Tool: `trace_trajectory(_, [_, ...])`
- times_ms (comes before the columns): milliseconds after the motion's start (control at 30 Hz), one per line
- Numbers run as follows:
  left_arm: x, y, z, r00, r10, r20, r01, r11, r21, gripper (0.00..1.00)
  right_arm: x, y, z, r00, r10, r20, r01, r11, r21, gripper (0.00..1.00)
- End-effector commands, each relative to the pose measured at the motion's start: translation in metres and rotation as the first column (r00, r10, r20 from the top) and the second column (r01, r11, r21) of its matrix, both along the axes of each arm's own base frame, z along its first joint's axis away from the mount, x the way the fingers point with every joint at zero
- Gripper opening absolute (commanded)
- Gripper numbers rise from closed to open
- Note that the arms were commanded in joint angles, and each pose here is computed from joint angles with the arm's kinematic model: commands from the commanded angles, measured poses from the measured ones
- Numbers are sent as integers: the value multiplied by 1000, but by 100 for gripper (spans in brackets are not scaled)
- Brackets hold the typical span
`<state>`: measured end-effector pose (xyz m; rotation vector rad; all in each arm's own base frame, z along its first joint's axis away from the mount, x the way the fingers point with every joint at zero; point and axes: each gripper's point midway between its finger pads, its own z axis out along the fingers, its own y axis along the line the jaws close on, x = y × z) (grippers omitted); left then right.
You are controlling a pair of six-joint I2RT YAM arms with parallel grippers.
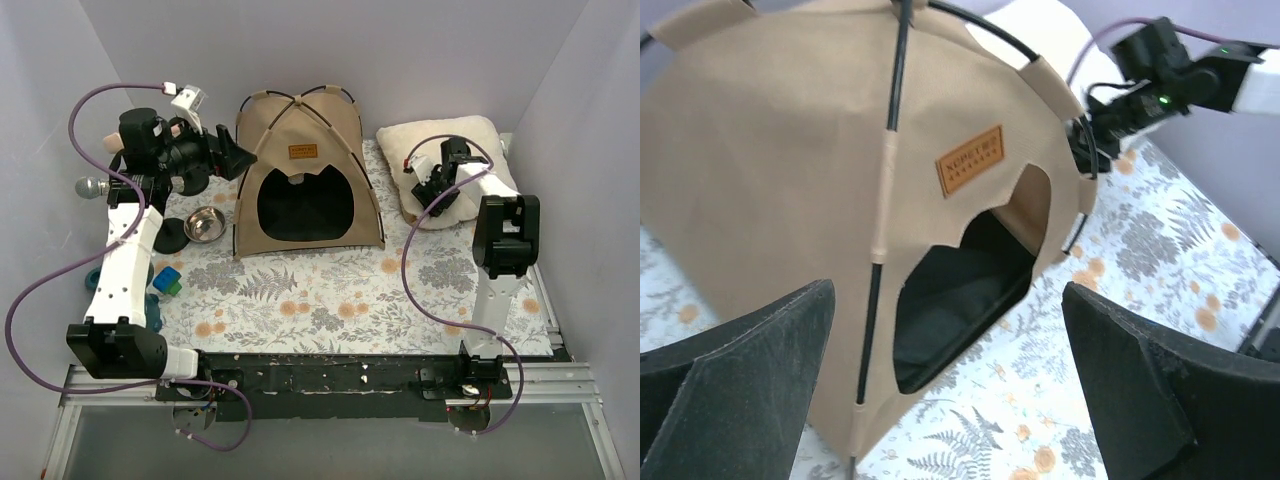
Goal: Set up the pet tent
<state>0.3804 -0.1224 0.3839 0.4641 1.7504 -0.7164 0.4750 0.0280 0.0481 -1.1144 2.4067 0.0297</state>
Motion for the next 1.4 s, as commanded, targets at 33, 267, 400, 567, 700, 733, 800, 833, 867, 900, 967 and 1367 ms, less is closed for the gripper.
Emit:
trace_trajectory(33, [-21, -18, -15, 987, -144, -77, 140, 989, -51, 98, -37, -20, -18, 974, 69, -214, -83, 995, -55, 29])
trace_trajectory(267, [-23, -48, -24, 966, -249, -67, 247, 968, -38, 98, -176, 14, 19, 930, -23, -367, 111, 969, 219, 1])
trace_trajectory(400, [-28, -90, -44, 935, -343, -88, 344, 939, -9, 98, -230, 41, 50, 902, -142, -407, 295, 893, 341, 1])
trace_trajectory(567, [-43, -143, -73, 875, -441, -200, 441, 896, -49, 98, -224, 70, 119, 951, -78, -300, 232, 822, 520, 82])
trace_trajectory(700, [-62, -169, -97, 816, -474, -330, 440, 880, -178, 98, -184, 21, 139, 967, -188, -173, 242, 894, 376, 85])
trace_trajectory(733, [-65, -175, -102, 815, -460, -352, 413, 888, -204, 98, -177, 0, 135, 954, -244, -176, 291, 900, 324, 85])
trace_trajectory(800, [-78, -197, -112, 817, -429, -385, 376, 903, -207, 98, -171, -39, 125, 924, -337, -181, 375, 891, 255, 84])
trace_trajectory(833, [-84, -208, -116, 825, -408, -391, 356, 913, -200, 98, -169, -62, 121, 902, -400, -164, 429, 875, 224, 83])
trace_trajectory(867, [-89, -221, -123, 836, -373, -402, 322, 927, -192, 98, -168, -81, 117, 880, -451, -149, 474, 856, 208, 83])
trace_trajectory(900, [-93, -231, -129, 837, -356, -415, 293, 933, -209, 98, -168, -98, 114, 862, -489, -131, 507, 836, 209, 83])
trace_trajectory(967, [-101, -250, -140, 840, -328, -432, 227, 936, -268, 98, -174, -125, 105, 841, -531, -107, 541, 816, 204, 83])
trace_trajectory(1367, [-120, -333, -247, 861, -196, -470, 85, 965, -247, 98, -173, -174, 41, 846, -519, -124, 533, 814, 233, 81])
